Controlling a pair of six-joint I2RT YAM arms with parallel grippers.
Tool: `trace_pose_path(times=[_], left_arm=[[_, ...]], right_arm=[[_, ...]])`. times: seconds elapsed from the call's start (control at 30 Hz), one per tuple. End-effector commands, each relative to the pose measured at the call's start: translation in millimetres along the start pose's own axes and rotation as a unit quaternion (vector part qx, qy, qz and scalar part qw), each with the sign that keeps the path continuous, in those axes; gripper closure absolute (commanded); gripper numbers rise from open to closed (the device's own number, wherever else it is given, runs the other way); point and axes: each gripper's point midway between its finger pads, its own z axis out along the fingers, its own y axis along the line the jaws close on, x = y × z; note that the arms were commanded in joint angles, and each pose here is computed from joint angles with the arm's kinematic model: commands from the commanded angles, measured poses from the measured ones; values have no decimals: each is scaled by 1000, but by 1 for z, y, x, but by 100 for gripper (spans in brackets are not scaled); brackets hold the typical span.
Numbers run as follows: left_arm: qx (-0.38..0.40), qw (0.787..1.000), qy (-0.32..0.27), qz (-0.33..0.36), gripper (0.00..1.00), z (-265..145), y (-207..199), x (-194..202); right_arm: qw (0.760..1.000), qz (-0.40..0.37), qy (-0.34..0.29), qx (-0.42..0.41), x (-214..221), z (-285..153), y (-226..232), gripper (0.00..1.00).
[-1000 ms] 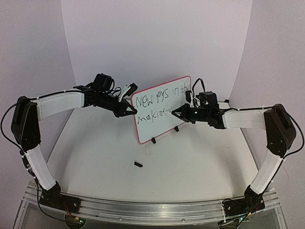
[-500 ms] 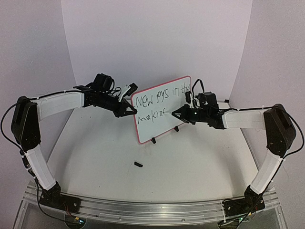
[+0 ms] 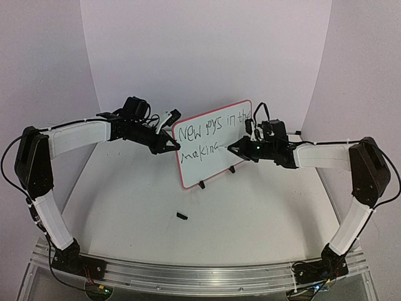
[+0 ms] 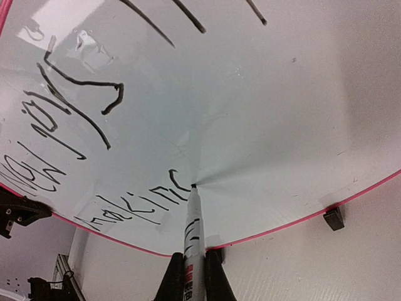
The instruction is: Write a sentence on the whiteboard
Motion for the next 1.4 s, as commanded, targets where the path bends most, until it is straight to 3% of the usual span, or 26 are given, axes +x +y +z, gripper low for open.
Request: trace_pose_path(times=[0.0, 0.33, 0.93, 1.37], left_arm=[[57, 996, 64, -36, 100, 12, -30, 34], [56, 996, 64, -36, 100, 11, -30, 34], [56, 995, 68, -38, 100, 14, -28, 37], [56, 995, 67, -38, 100, 13, -29, 37]], right_arm=[[998, -29, -57, -22, -43, -19, 31, 100], [998, -26, -47, -22, -38, -15, 28, 100], [1000, 5, 6, 11, 13, 1, -14, 100], [1000, 12, 22, -6, 19, 18, -16, 100]])
